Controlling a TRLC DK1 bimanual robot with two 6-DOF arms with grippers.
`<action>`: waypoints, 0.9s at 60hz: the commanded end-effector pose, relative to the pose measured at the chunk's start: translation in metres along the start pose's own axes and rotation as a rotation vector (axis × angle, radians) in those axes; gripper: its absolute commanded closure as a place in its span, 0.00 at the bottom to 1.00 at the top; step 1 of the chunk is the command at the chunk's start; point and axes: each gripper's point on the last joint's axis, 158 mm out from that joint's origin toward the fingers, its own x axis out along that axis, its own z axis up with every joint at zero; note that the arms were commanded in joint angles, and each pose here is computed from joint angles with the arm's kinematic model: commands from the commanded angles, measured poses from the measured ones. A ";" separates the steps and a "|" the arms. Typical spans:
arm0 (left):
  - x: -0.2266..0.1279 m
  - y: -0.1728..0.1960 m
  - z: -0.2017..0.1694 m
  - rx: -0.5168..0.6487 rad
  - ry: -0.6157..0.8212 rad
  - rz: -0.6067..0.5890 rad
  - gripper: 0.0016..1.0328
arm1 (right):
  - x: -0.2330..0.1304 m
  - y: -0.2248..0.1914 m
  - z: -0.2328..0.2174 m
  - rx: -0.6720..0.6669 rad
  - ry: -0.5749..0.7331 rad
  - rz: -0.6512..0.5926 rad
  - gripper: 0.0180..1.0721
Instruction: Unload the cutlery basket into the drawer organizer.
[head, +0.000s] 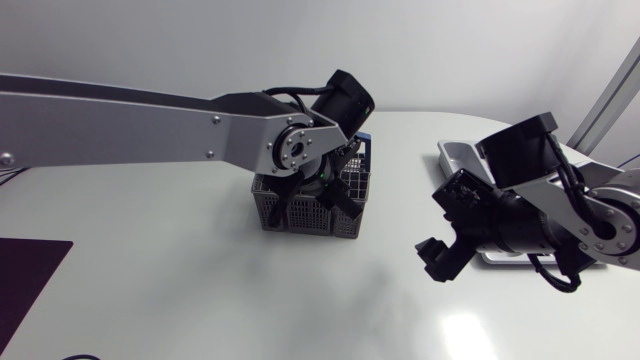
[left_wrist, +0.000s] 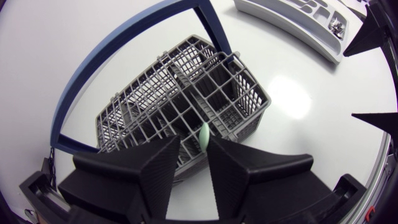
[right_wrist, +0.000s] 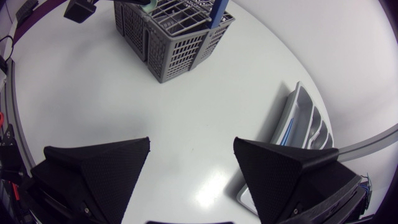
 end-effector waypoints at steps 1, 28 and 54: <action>0.004 -0.003 0.003 0.015 0.003 0.005 0.77 | 0.006 0.008 -0.011 0.009 0.026 0.018 0.08; 0.002 -0.005 0.002 0.014 0.001 0.003 0.91 | 0.005 0.009 -0.013 0.004 0.026 0.018 0.10; -0.011 -0.001 0.004 0.007 -0.021 0.004 0.94 | 0.005 0.010 -0.016 0.001 0.029 0.019 0.10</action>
